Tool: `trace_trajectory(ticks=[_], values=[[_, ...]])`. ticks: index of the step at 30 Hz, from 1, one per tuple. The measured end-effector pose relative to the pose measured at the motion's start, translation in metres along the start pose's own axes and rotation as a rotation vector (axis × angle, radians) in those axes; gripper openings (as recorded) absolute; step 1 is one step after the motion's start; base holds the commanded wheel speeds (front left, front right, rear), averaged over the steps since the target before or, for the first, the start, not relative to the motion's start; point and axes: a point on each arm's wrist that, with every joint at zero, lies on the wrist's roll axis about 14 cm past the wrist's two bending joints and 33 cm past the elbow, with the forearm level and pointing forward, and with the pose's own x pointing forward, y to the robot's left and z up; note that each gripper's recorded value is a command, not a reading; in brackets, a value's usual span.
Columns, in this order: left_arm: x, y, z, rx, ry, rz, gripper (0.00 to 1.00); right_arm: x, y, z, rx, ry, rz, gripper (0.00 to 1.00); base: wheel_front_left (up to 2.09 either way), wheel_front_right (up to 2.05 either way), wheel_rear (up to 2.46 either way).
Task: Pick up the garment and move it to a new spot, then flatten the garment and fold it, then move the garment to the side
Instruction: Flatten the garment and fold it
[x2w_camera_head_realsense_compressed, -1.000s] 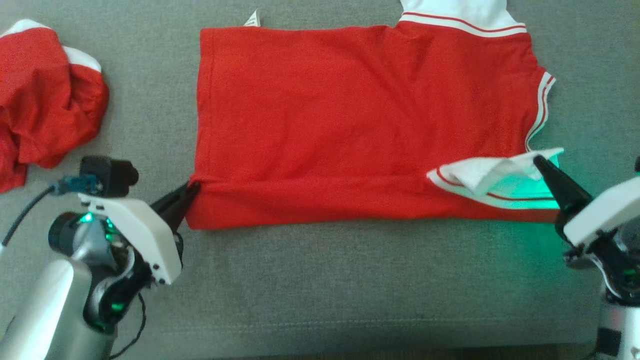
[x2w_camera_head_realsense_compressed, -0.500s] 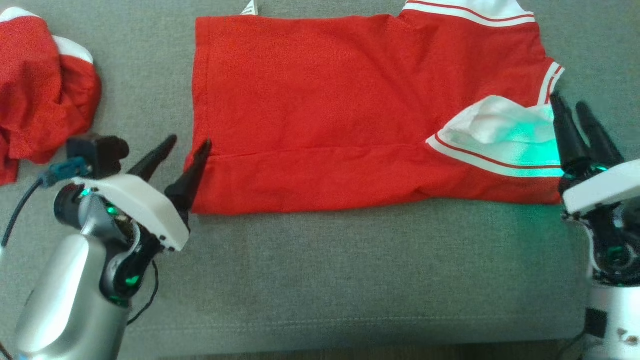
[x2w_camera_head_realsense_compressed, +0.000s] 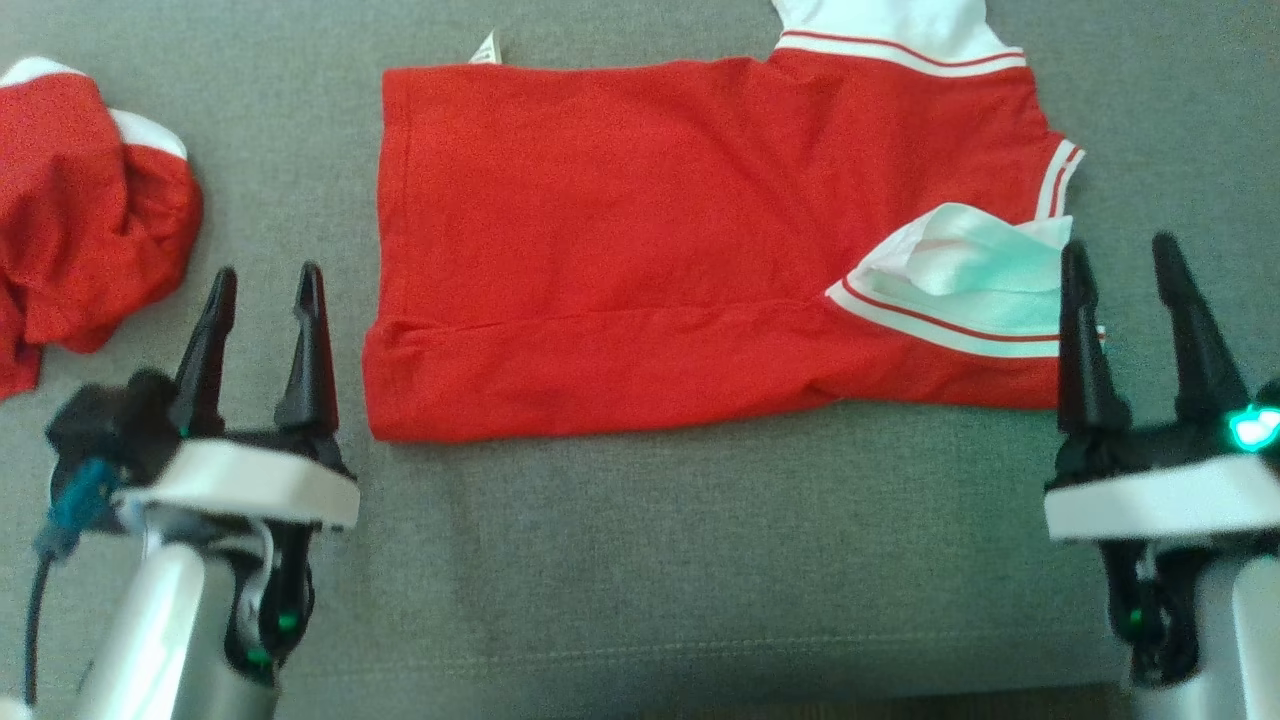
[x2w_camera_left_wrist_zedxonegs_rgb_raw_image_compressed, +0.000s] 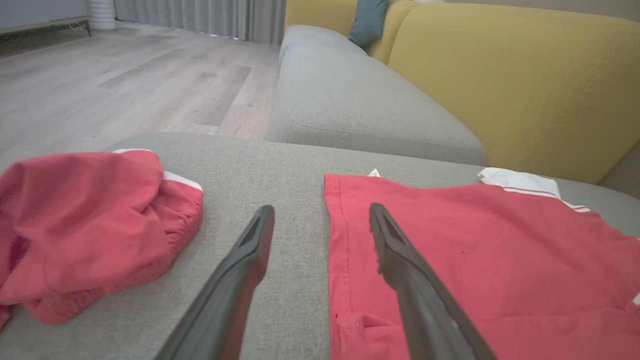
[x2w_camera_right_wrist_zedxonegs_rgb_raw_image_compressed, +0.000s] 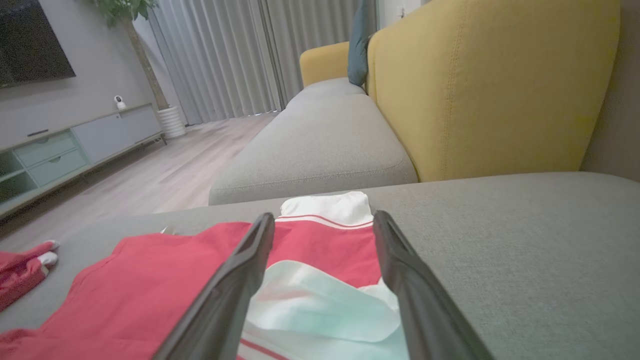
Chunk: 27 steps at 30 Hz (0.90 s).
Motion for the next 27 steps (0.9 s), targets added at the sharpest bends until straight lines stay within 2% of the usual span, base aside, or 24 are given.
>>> trace_trajectory(ticks=[9, 23, 27], values=[[-0.038, -0.001, -0.005, 0.033, 0.000, 0.026, 1.00, -0.037, 0.000, -0.011, -0.050, 0.028, -0.016, 1.00, 0.00, 0.00, 0.00], [-0.049, -0.011, -0.010, 0.042, 0.016, 0.002, 1.00, -0.044, -0.001, -0.008, -0.061, 0.027, -0.028, 1.00, 0.00, 0.00, 0.00], [-0.051, -0.016, -0.030, 0.032, 0.104, -0.026, 1.00, -0.046, -0.010, -0.030, -0.062, 0.122, -0.047, 1.00, 0.00, 0.00, 0.00]])
